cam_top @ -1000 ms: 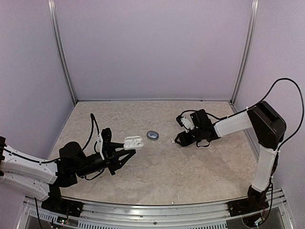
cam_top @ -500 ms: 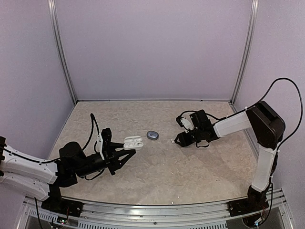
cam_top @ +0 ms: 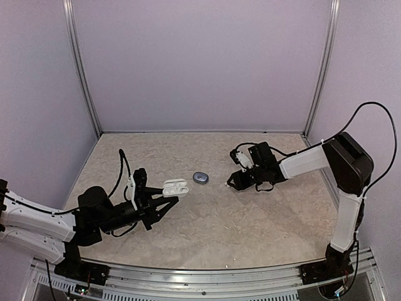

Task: Insert the wireless bluetooth earbuds into the charging case
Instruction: Pick up the left earbud from the center of the board.

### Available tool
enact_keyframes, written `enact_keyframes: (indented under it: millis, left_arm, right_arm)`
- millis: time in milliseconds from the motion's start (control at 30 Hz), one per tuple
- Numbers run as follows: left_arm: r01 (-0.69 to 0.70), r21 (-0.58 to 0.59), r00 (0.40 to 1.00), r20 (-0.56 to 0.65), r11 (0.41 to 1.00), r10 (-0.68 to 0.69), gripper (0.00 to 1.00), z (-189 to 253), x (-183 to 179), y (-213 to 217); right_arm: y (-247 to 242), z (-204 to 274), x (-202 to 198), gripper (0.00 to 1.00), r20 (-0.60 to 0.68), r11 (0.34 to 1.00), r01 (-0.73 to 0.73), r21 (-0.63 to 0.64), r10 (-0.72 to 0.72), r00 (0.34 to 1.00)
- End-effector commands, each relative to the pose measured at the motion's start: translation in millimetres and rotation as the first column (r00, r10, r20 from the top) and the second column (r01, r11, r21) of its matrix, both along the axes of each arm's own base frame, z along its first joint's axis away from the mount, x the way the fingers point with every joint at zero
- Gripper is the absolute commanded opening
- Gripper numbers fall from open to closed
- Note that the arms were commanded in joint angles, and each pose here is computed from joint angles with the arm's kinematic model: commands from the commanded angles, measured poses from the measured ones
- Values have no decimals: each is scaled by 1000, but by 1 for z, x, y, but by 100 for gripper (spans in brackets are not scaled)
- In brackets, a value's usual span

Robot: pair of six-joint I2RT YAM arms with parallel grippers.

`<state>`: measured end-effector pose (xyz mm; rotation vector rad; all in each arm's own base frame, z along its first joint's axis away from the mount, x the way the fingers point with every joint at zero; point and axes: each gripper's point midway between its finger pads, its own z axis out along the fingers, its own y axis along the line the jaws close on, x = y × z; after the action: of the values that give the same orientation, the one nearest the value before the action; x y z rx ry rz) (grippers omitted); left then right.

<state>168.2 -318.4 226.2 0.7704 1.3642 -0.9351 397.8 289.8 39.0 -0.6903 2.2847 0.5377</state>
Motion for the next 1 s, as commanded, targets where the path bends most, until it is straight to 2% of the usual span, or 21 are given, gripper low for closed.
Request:
enact_keyframes:
  millis: [0, 300, 500, 833, 933, 967]
  left_arm:
    - [5, -15, 1000, 30, 1000, -5, 3, 7, 1, 0]
    - [8, -12, 999, 31, 1000, -8, 3, 7, 1, -2]
    - [9, -12, 999, 33, 1000, -9, 3, 8, 3, -3]
    - [21, -9, 999, 31, 1000, -21, 3, 7, 2, -5]
    - [22, -7, 999, 31, 1000, -21, 3, 6, 2, -5]
    - [22, -8, 999, 31, 1000, -22, 3, 7, 2, -5]
  right_arm:
    - [3, -3, 4, 50, -9, 1000, -6, 16, 6, 1000]
    - [5, -10, 5, 46, -23, 1000, -18, 9, 19, 1000]
    - [8, -13, -1, 32, -48, 999, -39, 27, 40, 998]
    - [12, -11, -7, 27, -60, 997, -57, 53, 60, 996]
    - [11, -4, -7, 29, -46, 997, -54, 61, 57, 997]
    - [12, -1, -6, 32, -37, 997, -51, 63, 53, 998]
